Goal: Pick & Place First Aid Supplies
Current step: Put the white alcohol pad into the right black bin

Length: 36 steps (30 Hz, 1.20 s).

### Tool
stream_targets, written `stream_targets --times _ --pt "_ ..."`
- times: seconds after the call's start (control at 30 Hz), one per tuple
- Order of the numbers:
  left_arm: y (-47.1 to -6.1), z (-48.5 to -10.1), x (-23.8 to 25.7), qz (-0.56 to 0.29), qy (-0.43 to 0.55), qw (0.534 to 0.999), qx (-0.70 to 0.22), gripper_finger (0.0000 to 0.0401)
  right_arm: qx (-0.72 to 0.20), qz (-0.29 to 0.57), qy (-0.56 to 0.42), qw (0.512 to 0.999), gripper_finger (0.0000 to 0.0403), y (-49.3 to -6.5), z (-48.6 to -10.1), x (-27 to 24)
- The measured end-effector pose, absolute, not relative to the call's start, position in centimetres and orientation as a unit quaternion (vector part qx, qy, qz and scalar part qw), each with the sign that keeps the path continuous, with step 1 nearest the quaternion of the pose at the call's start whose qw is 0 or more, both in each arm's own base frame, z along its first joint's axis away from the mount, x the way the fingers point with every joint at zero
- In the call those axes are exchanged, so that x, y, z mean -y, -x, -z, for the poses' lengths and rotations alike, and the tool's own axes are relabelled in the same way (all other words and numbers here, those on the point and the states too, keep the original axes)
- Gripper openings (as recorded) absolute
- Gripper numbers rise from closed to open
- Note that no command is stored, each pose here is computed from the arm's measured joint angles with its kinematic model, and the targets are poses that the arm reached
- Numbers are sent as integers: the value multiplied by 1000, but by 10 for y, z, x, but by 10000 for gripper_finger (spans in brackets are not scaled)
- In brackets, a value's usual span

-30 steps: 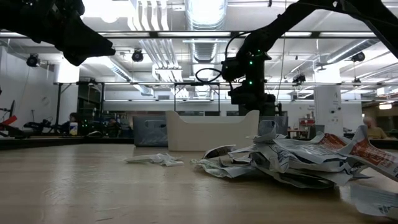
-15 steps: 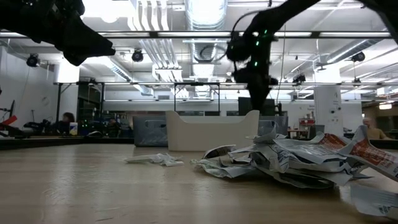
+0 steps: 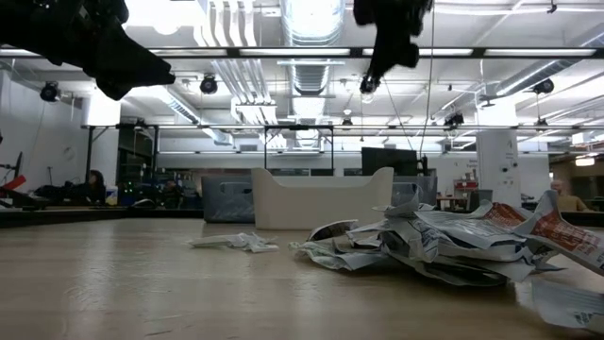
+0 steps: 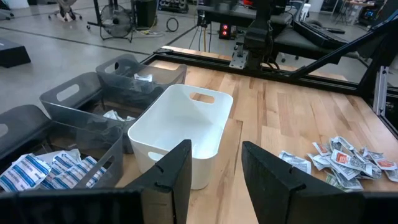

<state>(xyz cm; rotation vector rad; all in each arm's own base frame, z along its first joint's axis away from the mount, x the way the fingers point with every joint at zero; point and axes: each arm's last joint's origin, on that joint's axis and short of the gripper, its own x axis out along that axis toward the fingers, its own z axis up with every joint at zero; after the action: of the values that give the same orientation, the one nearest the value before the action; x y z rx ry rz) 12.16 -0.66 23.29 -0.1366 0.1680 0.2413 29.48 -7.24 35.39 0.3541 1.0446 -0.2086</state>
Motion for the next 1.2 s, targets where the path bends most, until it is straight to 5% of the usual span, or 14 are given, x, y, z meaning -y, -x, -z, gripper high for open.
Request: stream_targets --times 0.53,0.8,1.2 --pt "-122 -233 7 -120 61 987 -84 136 -515 -22 -55 855 66 -347 -311 -72" --pt "-122 -233 7 -120 61 987 -85 136 -563 -30 -29 826 71 -372 -263 -87" --pt "-122 -233 7 -120 61 987 -85 136 -611 -103 -1 785 129 -397 -208 -97"
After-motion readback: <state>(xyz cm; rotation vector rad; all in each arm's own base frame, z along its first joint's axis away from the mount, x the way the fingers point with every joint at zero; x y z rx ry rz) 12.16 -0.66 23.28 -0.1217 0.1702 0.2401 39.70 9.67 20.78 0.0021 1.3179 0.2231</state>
